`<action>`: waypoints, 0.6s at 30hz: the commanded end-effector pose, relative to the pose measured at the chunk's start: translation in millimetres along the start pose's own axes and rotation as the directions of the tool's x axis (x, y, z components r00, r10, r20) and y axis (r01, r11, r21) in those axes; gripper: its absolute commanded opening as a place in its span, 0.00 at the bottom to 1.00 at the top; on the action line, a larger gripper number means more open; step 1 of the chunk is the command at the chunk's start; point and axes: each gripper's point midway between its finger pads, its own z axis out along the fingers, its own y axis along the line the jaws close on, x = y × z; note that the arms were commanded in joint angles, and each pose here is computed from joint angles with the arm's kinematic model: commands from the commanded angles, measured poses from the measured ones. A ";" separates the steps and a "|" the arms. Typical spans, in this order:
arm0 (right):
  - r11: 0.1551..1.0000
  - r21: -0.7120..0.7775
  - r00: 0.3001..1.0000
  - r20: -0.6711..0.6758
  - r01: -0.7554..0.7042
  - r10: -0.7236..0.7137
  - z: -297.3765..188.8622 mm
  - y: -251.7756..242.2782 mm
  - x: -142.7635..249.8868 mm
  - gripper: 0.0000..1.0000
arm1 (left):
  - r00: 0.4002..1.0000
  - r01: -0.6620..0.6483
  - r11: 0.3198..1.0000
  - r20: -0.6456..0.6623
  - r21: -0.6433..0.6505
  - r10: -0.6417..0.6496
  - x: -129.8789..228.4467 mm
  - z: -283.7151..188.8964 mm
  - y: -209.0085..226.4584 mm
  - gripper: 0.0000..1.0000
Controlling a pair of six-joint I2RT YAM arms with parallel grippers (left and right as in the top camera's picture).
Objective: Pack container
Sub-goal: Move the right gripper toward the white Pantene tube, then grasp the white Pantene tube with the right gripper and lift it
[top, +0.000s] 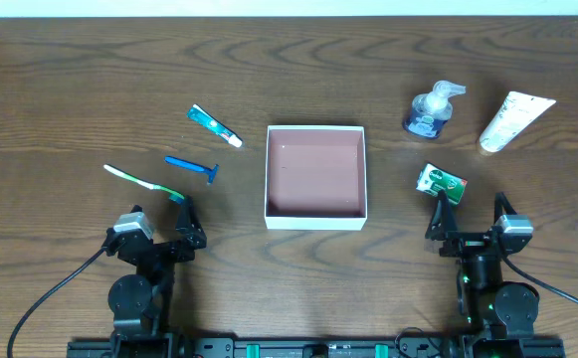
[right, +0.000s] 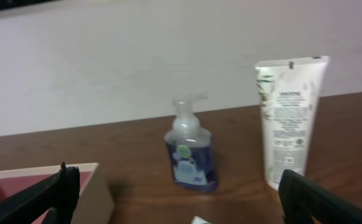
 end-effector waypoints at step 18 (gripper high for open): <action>0.995 -0.103 0.898 -0.439 -0.015 -0.032 98.4 59.0 -119.5 0.99 | 0.999 -0.002 1.000 -0.045 -0.010 0.002 17.2 2.5 5.2 0.98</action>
